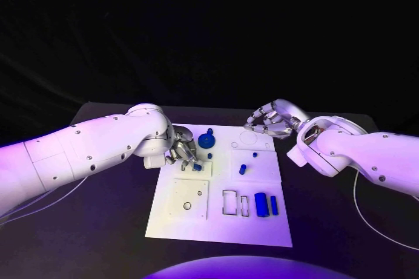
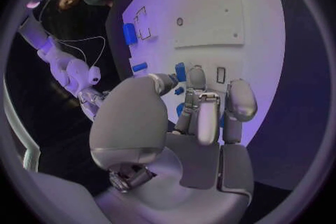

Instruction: Assemble the parts on the task board

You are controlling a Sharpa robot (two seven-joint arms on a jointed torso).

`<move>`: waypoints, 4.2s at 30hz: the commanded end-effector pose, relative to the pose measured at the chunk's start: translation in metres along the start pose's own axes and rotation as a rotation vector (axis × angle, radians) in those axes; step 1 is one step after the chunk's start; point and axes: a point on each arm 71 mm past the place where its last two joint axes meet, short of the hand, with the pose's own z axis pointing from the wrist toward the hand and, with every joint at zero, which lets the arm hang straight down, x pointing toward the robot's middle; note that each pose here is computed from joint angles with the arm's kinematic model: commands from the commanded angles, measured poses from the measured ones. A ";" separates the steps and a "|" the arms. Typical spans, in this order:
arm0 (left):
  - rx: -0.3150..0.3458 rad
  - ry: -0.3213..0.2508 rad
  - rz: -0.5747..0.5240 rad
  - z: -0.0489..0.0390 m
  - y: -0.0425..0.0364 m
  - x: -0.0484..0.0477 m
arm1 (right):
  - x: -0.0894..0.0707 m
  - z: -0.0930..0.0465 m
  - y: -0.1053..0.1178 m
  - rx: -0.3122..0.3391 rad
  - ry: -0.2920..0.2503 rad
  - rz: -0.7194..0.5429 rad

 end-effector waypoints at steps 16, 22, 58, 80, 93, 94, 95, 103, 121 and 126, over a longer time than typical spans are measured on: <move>0.041 -0.190 0.060 -0.0098 0.0057 -0.0001 | -0.001 -0.001 -0.002 -0.003 -0.005 -0.007; 0.021 -0.171 0.075 -0.0055 0.0059 0.0055 | -0.001 -0.001 -0.002 -0.004 -0.004 -0.007; -0.054 -0.117 0.100 0.0035 0.0079 0.0143 | 0.002 0.000 -0.005 0.013 -0.005 0.032; 0.001 -0.202 0.031 -0.0062 0.0038 0.0157 | -0.001 0.000 -0.008 0.017 -0.018 0.024; -0.004 -0.226 0.026 -0.0074 0.0077 0.0155 | -0.001 0.000 -0.009 0.018 -0.019 0.023; -0.006 -0.225 0.026 -0.0070 0.0084 0.0160 | -0.001 0.000 -0.009 0.018 -0.019 0.023; -0.008 -0.224 0.026 -0.0064 0.0092 0.0166 | -0.001 0.000 -0.009 0.018 -0.019 0.023; -0.019 -0.227 0.033 -0.0024 0.0123 0.0199 | -0.001 0.000 -0.010 0.018 -0.018 0.019; -0.032 -0.239 0.037 0.0031 0.0142 0.0202 | -0.002 0.001 -0.012 0.026 -0.022 0.018; -0.031 -0.237 0.039 0.0030 0.0134 0.0208 | -0.002 0.001 -0.013 0.027 -0.022 0.018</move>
